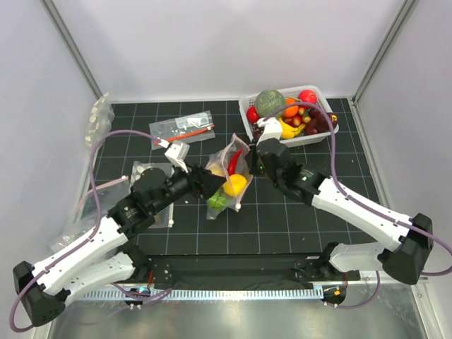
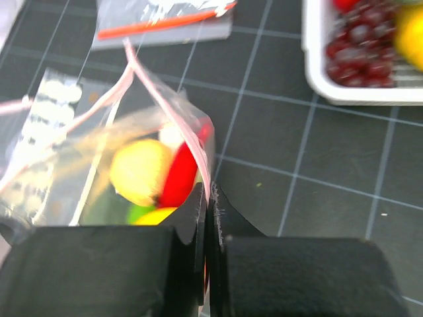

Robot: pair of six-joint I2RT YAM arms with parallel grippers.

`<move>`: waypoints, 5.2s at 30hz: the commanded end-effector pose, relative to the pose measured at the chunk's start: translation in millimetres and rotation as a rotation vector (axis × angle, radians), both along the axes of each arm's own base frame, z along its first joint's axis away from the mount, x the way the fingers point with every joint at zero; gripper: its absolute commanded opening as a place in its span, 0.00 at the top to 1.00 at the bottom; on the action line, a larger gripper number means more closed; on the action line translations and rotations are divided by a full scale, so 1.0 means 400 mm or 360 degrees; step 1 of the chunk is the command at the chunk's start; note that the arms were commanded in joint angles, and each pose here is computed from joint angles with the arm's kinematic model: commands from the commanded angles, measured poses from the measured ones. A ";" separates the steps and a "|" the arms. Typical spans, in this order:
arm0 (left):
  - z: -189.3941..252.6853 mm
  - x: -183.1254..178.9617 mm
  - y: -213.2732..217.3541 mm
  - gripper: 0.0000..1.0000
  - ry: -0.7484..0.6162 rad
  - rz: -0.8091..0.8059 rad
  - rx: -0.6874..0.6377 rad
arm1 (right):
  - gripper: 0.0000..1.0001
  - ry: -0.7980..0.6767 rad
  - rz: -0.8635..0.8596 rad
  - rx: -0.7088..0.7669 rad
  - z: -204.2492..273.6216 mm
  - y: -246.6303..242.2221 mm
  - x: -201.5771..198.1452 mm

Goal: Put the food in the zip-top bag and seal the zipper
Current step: Adjust the zipper food storage bag at the center of the board, then zip the zipper food storage bag at the center of the board.

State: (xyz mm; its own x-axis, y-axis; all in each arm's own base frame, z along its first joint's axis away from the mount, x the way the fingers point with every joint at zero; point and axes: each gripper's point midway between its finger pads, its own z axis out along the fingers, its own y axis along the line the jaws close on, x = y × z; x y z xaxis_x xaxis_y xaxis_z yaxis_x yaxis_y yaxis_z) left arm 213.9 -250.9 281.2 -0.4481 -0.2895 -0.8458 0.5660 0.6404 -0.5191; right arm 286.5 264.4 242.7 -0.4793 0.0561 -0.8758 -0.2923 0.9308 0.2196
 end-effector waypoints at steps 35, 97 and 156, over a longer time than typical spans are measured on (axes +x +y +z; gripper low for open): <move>-0.146 -0.006 -0.231 1.00 -0.1222 -0.0129 0.0971 | 0.99 0.0008 -0.0061 0.0299 0.069 -0.115 0.036; -0.078 -0.306 -0.057 1.00 -0.0638 -0.0861 0.0537 | 0.63 -0.0952 0.2383 -0.0087 0.128 0.201 -0.432; 0.045 -0.239 0.043 1.00 -0.1022 -0.0387 0.0225 | 0.99 -0.0818 0.1788 -0.0060 0.187 0.212 -0.435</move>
